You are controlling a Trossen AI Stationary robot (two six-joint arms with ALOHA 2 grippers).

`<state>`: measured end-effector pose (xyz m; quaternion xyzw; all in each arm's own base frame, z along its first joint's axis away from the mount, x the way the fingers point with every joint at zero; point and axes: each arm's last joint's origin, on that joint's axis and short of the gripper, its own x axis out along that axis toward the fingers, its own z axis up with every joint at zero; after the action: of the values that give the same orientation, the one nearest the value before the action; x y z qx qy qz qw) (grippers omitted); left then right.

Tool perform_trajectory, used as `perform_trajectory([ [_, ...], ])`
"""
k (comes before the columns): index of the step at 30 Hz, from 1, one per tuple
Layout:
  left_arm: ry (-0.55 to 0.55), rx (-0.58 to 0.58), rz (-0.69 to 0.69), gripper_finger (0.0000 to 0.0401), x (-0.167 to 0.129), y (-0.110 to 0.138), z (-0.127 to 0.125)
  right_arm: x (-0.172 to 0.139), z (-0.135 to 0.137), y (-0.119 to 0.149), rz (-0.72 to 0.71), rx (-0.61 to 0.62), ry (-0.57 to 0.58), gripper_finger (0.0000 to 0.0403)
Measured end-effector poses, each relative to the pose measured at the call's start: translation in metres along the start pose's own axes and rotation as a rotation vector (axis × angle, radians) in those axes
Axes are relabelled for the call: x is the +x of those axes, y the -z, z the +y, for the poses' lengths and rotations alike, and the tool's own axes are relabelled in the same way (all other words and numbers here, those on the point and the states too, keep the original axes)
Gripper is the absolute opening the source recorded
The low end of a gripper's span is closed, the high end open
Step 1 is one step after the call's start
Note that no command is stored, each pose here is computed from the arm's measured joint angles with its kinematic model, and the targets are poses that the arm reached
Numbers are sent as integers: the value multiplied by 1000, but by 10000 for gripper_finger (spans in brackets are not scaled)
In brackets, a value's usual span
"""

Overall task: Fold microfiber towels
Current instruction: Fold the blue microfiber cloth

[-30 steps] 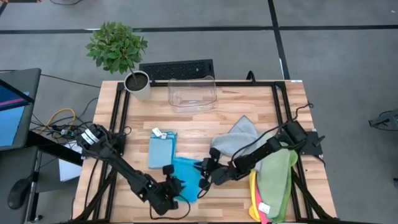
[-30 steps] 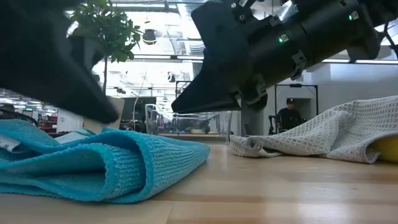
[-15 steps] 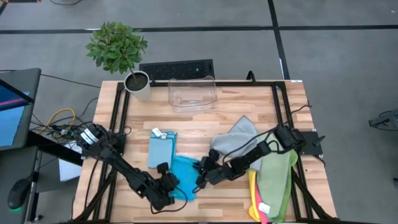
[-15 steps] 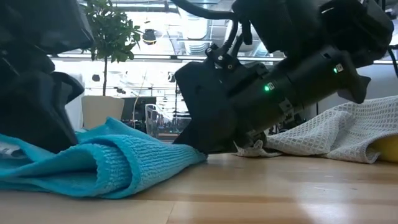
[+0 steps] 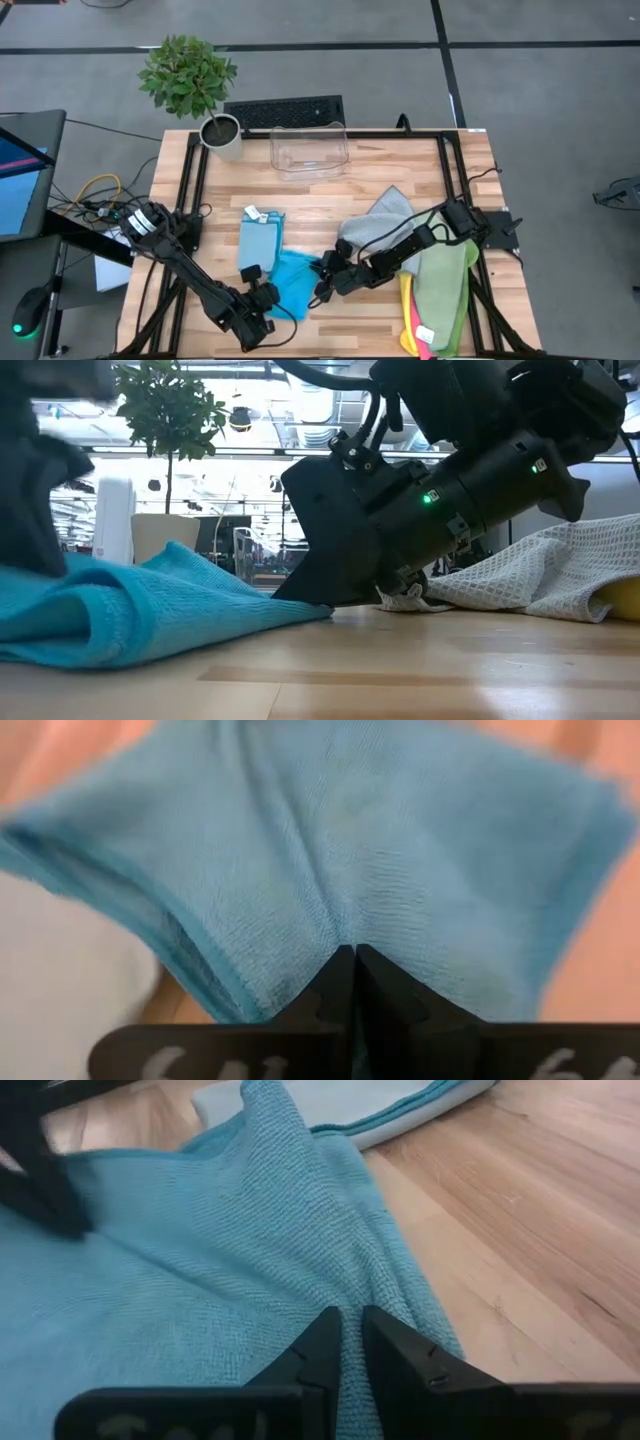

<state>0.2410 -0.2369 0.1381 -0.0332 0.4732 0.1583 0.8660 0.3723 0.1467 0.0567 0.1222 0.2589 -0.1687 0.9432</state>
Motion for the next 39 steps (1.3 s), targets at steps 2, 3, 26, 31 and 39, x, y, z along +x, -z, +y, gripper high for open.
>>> perform_trajectory([
  [2, 7, 15, -23, 2, -12, -10, -3, 0, -1, 0, -3, 2, 1, 75],
  [3, 6, 27, -34, 2, -18, -15, -3, 0, -1, 0, -1, 2, 1, 75],
  [26, -106, -110, -427, 76, -89, -4, 12, -18, 6, -44, -114, -123, -95, 87],
  [31, -92, 109, -383, 73, -47, 0, 16, -14, 1, -45, -84, -104, -110, 112],
  [39, 66, 345, -305, 151, -15, -30, 25, -11, -1, -38, -27, -98, -112, 149],
])
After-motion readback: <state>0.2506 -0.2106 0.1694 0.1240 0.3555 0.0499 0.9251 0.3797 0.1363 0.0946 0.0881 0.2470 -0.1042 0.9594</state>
